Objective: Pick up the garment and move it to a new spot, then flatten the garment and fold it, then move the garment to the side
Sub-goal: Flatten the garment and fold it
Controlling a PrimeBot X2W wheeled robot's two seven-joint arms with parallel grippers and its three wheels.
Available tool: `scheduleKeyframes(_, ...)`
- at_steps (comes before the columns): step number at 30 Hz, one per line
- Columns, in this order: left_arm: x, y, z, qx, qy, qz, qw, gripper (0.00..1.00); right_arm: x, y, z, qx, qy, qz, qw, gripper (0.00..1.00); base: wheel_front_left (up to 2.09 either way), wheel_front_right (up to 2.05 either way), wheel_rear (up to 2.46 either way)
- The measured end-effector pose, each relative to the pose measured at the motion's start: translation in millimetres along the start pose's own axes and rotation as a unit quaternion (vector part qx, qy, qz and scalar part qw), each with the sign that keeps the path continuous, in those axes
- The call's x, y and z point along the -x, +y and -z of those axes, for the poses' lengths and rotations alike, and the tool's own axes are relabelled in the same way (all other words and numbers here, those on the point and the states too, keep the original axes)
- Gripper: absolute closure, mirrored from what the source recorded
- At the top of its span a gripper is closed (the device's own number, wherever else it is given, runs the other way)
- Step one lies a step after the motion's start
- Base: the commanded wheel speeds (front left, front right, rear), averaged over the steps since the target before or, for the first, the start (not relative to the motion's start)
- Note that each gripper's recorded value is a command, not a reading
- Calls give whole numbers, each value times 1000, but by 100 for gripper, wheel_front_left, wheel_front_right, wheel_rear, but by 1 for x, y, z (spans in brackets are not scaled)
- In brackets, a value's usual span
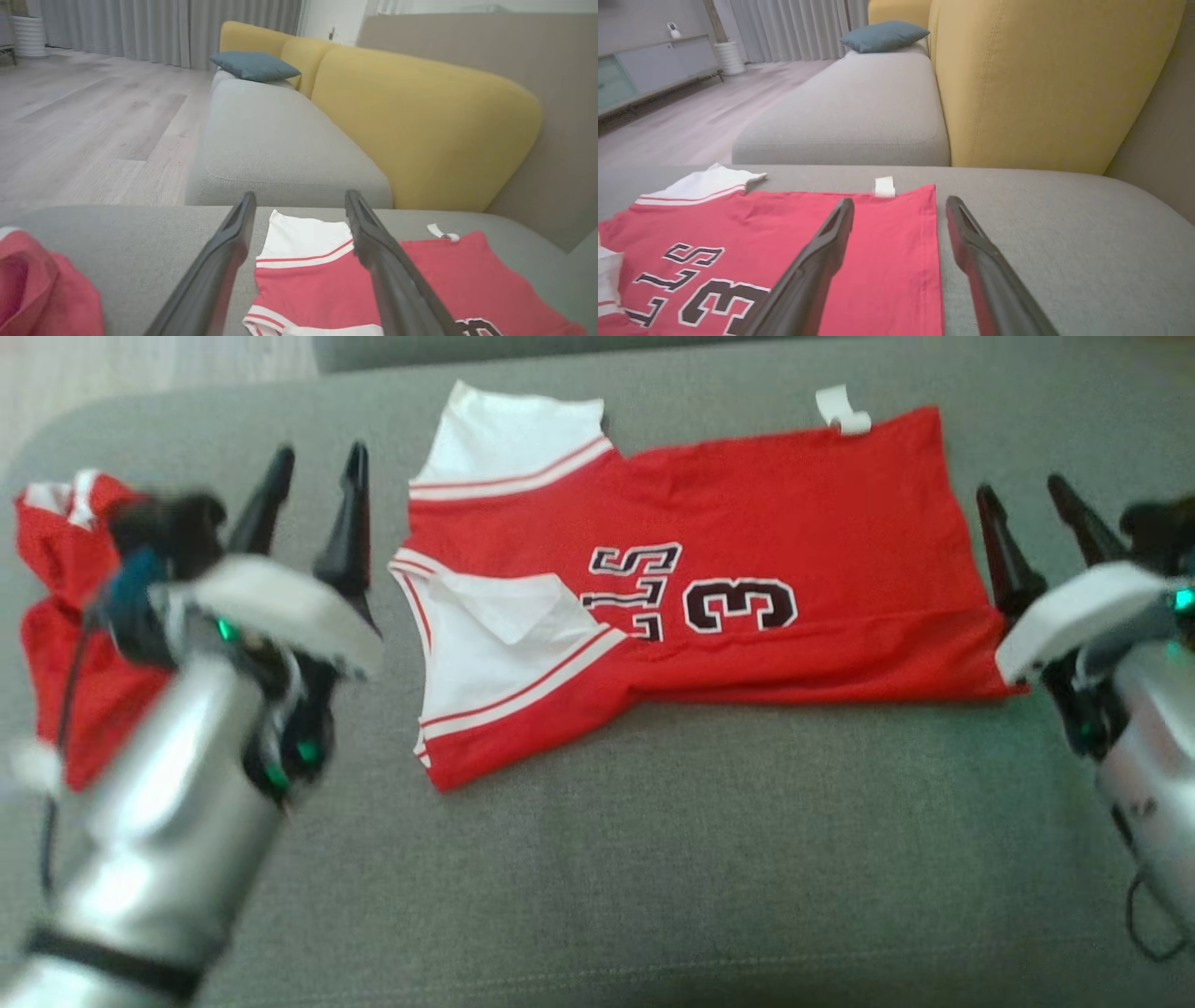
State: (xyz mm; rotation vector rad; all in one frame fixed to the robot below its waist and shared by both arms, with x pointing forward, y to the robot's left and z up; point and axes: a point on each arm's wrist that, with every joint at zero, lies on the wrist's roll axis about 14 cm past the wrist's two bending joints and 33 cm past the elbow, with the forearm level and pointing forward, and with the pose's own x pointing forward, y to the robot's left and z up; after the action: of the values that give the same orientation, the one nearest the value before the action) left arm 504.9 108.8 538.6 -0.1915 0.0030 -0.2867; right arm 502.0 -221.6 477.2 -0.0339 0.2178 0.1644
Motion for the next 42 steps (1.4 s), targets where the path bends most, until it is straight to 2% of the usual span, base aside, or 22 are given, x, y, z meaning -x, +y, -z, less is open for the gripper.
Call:
scheduleKeyframes(4,35,-9,-11,52,-47,-38,997,0,20,11,-20,-9,-60,-3,998,0,0,0,0)
scheduleKeyframes(6,55,-17,-2,66,-50,-47,995,0,33,16,-24,-16,-88,5,996,0,0,0,0)
scheduleKeyframes(12,106,-34,47,83,0,-67,994,0,84,45,31,-38,-63,21,997,0,0,0,0)
scheduleKeyframes(15,117,-37,64,74,22,-69,995,0,97,51,39,-41,-62,29,997,0,0,0,0)
scheduleKeyframes(22,122,-33,109,50,95,-72,992,0,101,45,30,-35,-80,44,995,0,0,0,0)
scheduleKeyframes(33,103,-16,171,4,240,-81,967,0,99,23,29,-35,-80,73,994,0,0,0,0)
scheduleKeyframes(38,87,-18,180,-12,265,-61,962,0,102,15,39,-37,-67,86,993,0,0,0,0)
scheduleKeyframes(39,85,-19,181,-13,269,-57,961,22,102,14,40,-37,-66,87,993,0,0,0,0)
scheduleKeyframes(40,84,-19,180,-14,269,-56,961,100,102,13,40,-37,-66,88,993,0,0,0,0)
scheduleKeyframes(42,83,-21,180,-13,266,-50,962,100,101,13,42,-38,-63,89,993,0,0,0,0)
